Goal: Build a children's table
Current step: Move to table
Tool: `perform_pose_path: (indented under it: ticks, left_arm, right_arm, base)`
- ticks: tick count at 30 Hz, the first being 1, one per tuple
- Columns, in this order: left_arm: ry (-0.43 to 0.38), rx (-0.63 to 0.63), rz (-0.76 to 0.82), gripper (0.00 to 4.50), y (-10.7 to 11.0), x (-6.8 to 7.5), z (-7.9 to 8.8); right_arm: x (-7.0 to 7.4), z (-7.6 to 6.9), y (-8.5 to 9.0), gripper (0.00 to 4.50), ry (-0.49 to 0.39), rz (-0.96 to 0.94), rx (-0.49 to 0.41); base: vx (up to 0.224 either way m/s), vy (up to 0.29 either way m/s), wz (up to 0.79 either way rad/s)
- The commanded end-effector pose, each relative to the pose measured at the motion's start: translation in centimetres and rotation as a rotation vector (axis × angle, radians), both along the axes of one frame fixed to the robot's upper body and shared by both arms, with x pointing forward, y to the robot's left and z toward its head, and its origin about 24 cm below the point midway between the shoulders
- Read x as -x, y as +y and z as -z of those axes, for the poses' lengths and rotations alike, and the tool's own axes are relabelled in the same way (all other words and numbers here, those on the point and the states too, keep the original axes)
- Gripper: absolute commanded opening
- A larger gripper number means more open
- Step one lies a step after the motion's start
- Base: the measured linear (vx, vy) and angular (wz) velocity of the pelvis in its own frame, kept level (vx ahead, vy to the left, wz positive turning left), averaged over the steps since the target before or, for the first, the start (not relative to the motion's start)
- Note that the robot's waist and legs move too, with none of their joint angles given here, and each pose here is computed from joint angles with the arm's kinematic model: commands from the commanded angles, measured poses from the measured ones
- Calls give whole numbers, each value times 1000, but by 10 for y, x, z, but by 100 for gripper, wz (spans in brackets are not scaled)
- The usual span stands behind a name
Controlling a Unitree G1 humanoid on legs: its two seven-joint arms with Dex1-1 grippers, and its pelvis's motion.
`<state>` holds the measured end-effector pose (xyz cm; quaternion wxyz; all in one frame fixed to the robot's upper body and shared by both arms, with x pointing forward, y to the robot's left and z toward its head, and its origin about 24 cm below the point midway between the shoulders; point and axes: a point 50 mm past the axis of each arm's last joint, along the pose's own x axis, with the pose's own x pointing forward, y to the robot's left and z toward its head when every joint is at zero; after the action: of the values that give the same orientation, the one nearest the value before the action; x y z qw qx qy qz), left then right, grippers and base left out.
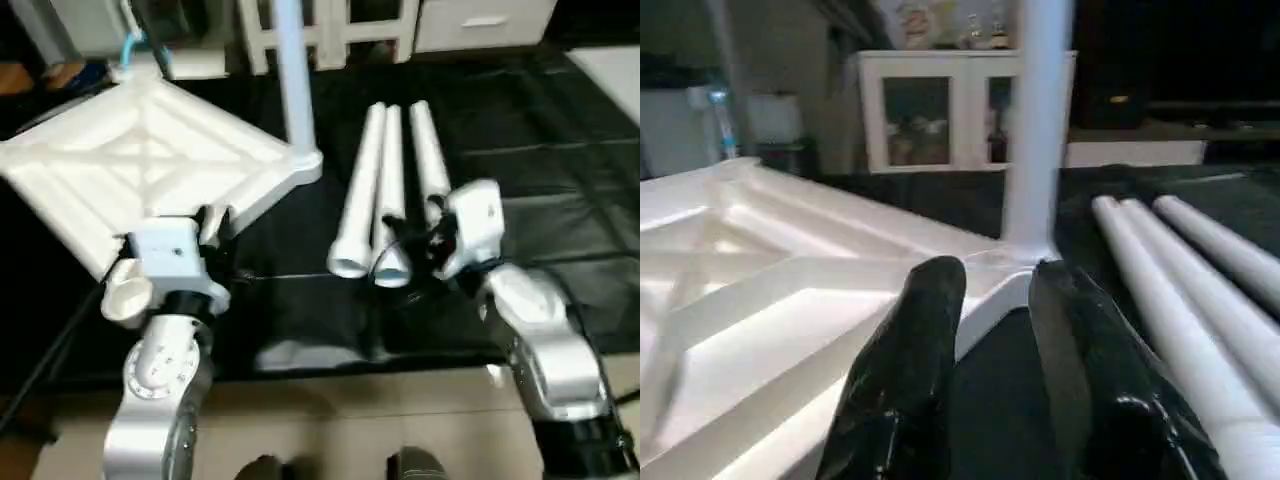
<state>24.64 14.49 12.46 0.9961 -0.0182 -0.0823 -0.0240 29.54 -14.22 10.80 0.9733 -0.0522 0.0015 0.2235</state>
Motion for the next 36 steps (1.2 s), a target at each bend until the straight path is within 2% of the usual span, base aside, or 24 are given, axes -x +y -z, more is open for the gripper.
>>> perform_pose_path:
  ticks: [1,5,9,10,14,15,16,18,19,24,32,33,35,36]
  left_arm:
    - [0,-11,-10,140,5,1,0]
    - [0,-17,1,140,4,0,0]
    - [19,-22,50,140,-2,-1,3]
    - [29,-24,71,140,-6,-1,5]
    - [21,-33,89,140,-9,-1,4]
    - [15,-33,89,140,-10,-1,4]
    - [15,-33,89,140,-10,-1,4]
    - [17,-42,103,140,-11,-2,4]
    - [17,-42,103,140,-11,-2,4]
    - [35,-66,256,140,-22,4,8]
    - [40,-97,374,140,-30,4,8]
    - [45,-117,411,140,-31,3,7]
    - [45,-127,424,140,-31,3,7]
    - [44,-129,426,139,-31,3,7]
  right_arm:
    - [2,-7,10,386,-24,-34,-23]
    - [3,-8,12,386,-21,-51,-47]
    - [0,-14,10,386,-31,-64,2]
    - [-3,-19,9,386,-33,-64,6]
    - [-6,-23,8,386,-13,-71,-4]
    - [-8,-22,7,386,53,-86,-50]
    - [-8,-22,7,386,53,-86,-50]
    - [-11,-20,7,386,142,-99,-72]
    - [-11,-20,7,386,142,-99,-72]
    - [-23,-17,7,386,296,-89,-22]
    - [-42,-20,18,386,438,-95,-6]
    - [-52,-22,20,386,464,-50,8]
    - [-60,-24,19,386,473,-5,13]
    - [-64,-25,18,419,477,28,7]
  base:
    - [-22,30,21]
    - [23,22,48]
    - [76,30,11]
    - [100,13,8]
    - [112,-11,17]
    - [123,-49,-12]
    - [123,-49,-12]
    - [31,-26,-10]
    - [0,0,0]
    - [-60,-12,11]
    - [-114,2,8]
    - [-86,10,-3]
    - [-81,10,-5]
    - [-55,1,-2]
